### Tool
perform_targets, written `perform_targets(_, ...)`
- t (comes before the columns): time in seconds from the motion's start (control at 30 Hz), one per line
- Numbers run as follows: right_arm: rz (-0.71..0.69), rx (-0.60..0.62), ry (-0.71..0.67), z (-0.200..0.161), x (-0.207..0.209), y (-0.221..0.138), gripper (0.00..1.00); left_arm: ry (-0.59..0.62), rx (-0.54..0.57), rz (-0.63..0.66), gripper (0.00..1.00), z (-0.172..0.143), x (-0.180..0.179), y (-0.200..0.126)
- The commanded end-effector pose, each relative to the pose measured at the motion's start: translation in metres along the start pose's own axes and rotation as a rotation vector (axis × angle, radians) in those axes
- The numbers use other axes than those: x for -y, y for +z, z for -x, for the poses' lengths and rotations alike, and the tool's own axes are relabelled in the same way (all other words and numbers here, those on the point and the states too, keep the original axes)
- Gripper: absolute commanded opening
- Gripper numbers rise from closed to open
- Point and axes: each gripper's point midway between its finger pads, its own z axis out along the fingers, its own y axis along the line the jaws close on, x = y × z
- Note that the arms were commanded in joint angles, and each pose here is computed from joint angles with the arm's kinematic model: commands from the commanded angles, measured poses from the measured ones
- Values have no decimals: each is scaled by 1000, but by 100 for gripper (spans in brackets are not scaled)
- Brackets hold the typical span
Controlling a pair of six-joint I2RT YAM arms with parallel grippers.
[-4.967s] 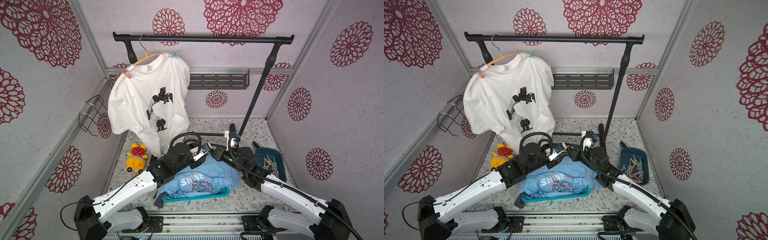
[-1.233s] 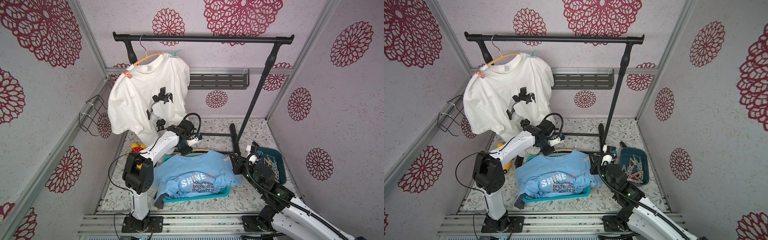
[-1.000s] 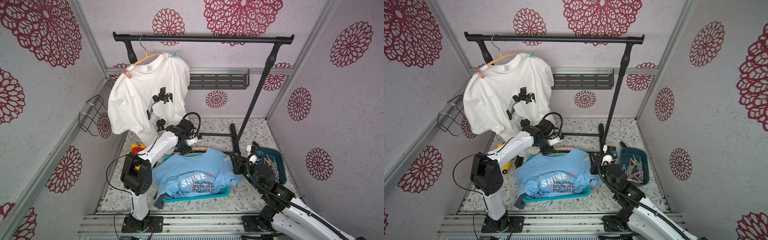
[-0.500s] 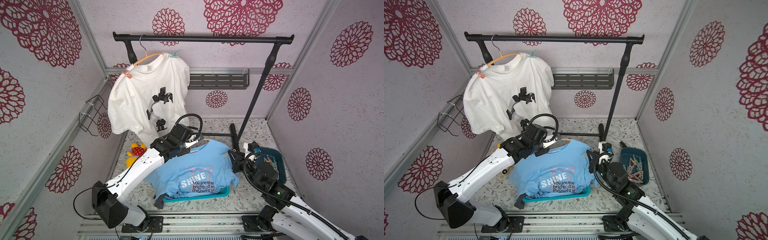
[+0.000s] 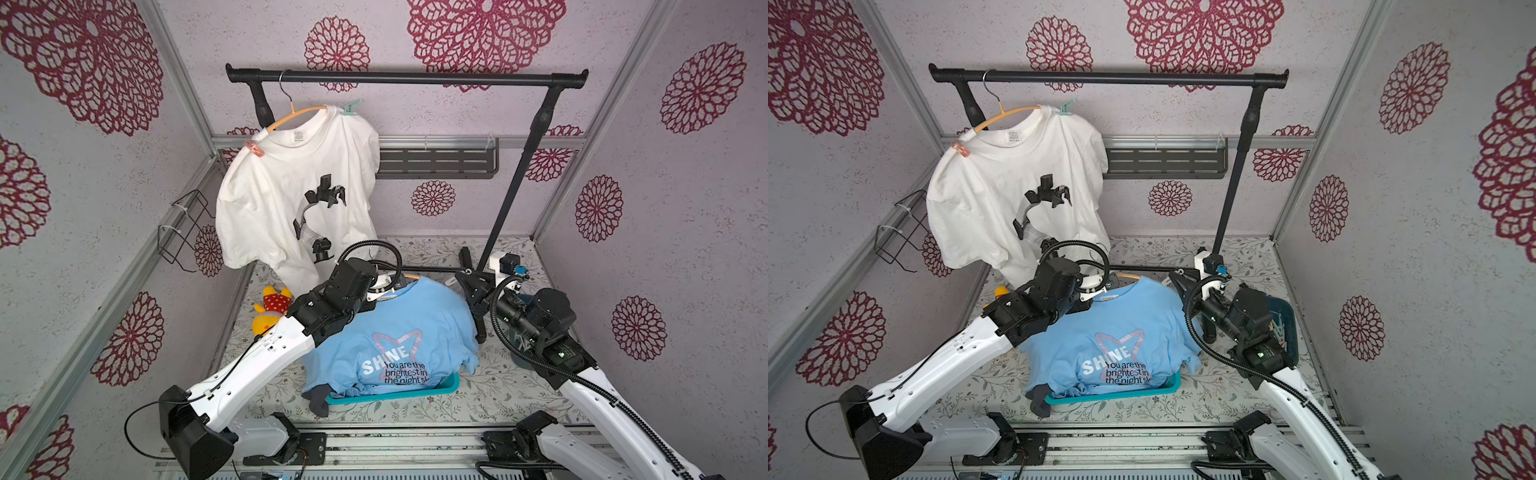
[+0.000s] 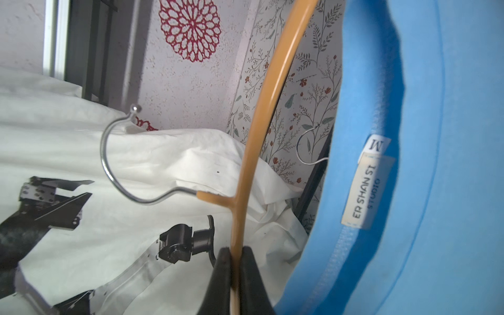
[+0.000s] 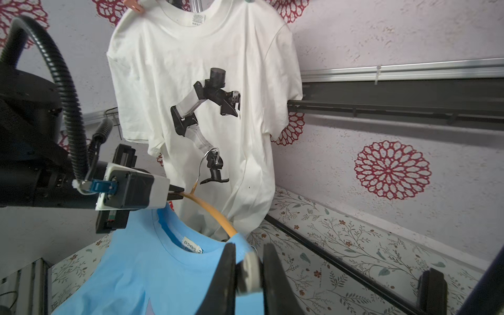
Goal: Use clothespins to secure the t-shirt on both sides of the hanger
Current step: Pick up the hanger from the basket.
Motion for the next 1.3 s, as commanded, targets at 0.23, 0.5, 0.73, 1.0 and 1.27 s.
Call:
perform_targets(0.23, 319, 69, -111, 19, -47, -19, 0, 42, 261, 72, 0, 48, -6, -45)
perform_targets(0.5, 246, 52, -54, 21, -38, -24, 0, 76, 231, 110, 0, 42, -10, -48)
perform_targets(0.73, 191, 3, -26, 13, -29, -26, 0, 90, 242, 157, 0, 42, -14, -51)
perform_targets(1.0, 246, -16, -57, 6, -38, -30, 0, 87, 280, 162, 0, 43, -17, -62)
perform_targets(1.27, 335, -39, -46, -5, -49, -32, 0, 83, 319, 167, 0, 44, -17, -72)
